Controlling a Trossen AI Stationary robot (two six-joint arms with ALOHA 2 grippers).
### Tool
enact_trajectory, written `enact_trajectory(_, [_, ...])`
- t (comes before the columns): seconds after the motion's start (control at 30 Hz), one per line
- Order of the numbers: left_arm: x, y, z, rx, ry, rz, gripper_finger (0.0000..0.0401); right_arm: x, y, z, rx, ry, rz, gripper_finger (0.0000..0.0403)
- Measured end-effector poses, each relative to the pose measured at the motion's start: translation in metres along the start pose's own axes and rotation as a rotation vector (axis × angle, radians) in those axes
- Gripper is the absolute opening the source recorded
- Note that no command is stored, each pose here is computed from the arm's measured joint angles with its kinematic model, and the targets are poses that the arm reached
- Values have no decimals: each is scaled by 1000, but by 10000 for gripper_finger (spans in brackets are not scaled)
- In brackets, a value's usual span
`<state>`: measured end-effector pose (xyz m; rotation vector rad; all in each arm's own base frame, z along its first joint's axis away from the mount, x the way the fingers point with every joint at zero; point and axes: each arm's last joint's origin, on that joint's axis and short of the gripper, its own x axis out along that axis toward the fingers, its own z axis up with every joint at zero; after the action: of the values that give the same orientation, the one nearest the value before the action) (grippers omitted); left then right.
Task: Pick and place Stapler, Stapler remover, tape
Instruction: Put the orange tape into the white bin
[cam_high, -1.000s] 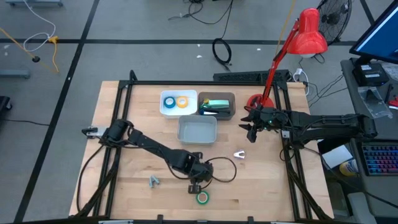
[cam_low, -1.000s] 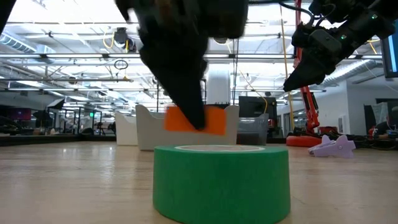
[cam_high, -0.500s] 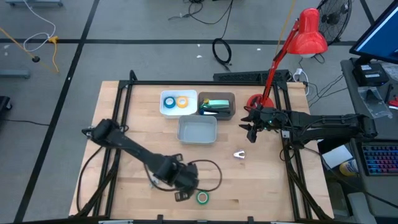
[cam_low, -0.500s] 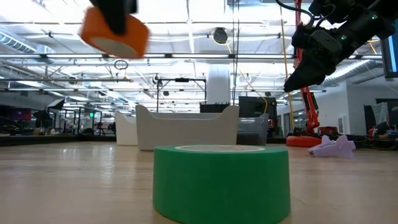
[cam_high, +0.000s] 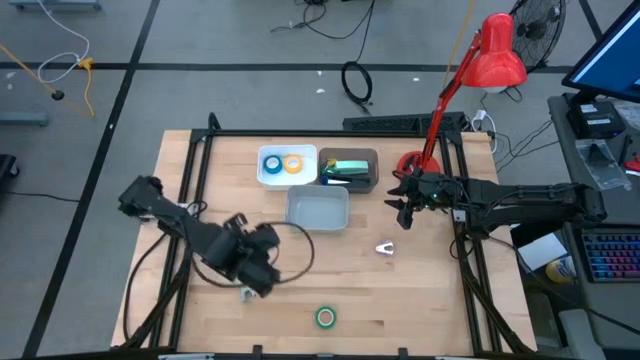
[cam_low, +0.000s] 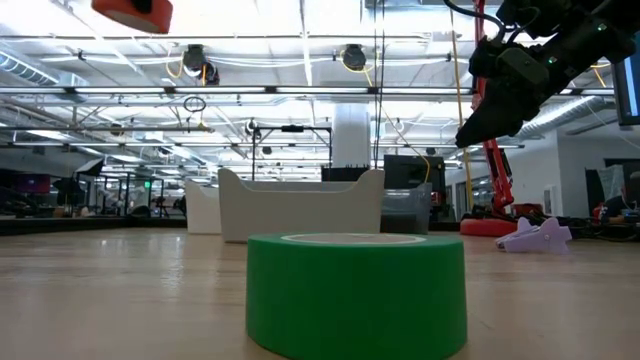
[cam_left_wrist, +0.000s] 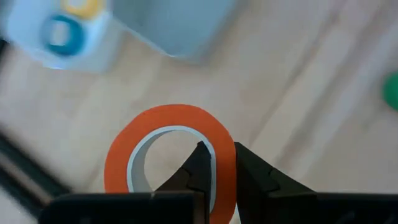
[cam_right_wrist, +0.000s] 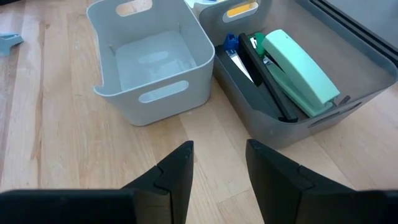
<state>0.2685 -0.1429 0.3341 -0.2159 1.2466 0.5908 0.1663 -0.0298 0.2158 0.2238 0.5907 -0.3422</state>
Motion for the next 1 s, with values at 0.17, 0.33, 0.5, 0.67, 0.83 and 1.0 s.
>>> enact_trajectory(0.17, [-11,32,18,-5,-135,45,39,0,0,0,0,-1,-1,139])
enact_trajectory(0.33, [-8,67,45,16,-214,158,39,0,0,0,0,-1,-1,139])
enact_trajectory(0.5, [8,100,75,89,-192,288,39,0,0,0,0,-1,-1,139])
enact_trajectory(0.67, [22,133,110,140,-226,315,39,0,0,0,0,-1,-1,139])
enact_trajectory(0.83, [34,170,140,166,-254,243,39,0,0,0,0,-1,-1,139])
enact_trajectory(1.0, [47,206,157,129,-290,116,39,0,0,0,0,-1,-1,139])
